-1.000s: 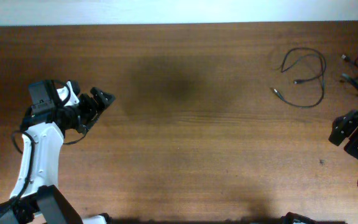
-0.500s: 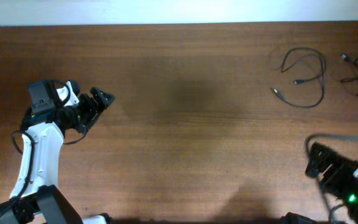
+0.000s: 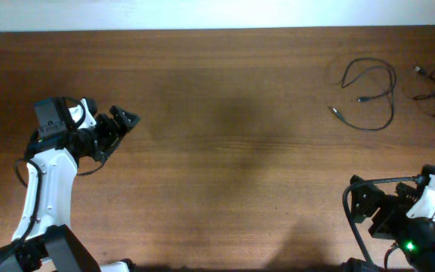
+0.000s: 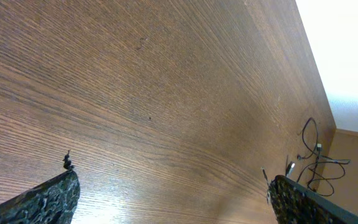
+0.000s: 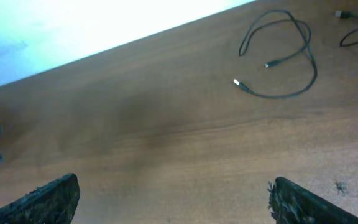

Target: Untangle cables

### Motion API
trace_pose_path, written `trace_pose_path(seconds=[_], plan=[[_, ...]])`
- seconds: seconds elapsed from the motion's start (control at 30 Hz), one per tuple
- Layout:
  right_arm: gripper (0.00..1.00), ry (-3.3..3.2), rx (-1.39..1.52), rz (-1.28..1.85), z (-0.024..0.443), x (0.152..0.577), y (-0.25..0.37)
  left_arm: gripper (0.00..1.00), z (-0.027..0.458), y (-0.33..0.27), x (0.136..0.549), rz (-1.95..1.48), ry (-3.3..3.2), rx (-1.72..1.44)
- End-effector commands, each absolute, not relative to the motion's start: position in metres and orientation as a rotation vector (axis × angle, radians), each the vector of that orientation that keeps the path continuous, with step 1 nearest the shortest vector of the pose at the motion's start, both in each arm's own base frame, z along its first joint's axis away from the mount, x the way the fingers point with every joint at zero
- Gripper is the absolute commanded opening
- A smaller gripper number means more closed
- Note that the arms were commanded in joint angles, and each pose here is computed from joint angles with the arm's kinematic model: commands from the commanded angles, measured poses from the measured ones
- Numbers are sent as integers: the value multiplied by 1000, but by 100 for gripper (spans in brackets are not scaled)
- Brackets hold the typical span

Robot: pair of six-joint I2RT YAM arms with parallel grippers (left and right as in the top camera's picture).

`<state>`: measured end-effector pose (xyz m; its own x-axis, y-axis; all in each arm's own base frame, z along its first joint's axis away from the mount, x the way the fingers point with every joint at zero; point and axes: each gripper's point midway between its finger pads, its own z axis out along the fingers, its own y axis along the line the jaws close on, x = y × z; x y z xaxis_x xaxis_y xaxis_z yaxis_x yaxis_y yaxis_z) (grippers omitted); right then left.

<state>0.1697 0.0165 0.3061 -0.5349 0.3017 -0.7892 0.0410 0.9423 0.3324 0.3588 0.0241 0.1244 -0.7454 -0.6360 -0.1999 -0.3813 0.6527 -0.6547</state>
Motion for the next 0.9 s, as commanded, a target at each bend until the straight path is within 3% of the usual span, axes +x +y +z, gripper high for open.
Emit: trace_pose_path(seconds=[0.0, 0.2, 0.37, 0.67, 0.87], plan=[[98, 2154, 190, 427, 275, 183, 25, 99, 129, 28, 362, -821, 2446, -776], [98, 1781, -137, 426, 253, 211, 54, 99, 129, 28, 362, -821, 2446, -776], [98, 1564, 122, 232, 234, 231, 9, 99, 129, 28, 362, -821, 2446, -776], [98, 1567, 211, 144, 173, 247, -10, 99, 129, 28, 362, -821, 2446, -777], [98, 1634, 214, 95, 156, 246, -14, 99, 129, 28, 362, -821, 2446, -776]])
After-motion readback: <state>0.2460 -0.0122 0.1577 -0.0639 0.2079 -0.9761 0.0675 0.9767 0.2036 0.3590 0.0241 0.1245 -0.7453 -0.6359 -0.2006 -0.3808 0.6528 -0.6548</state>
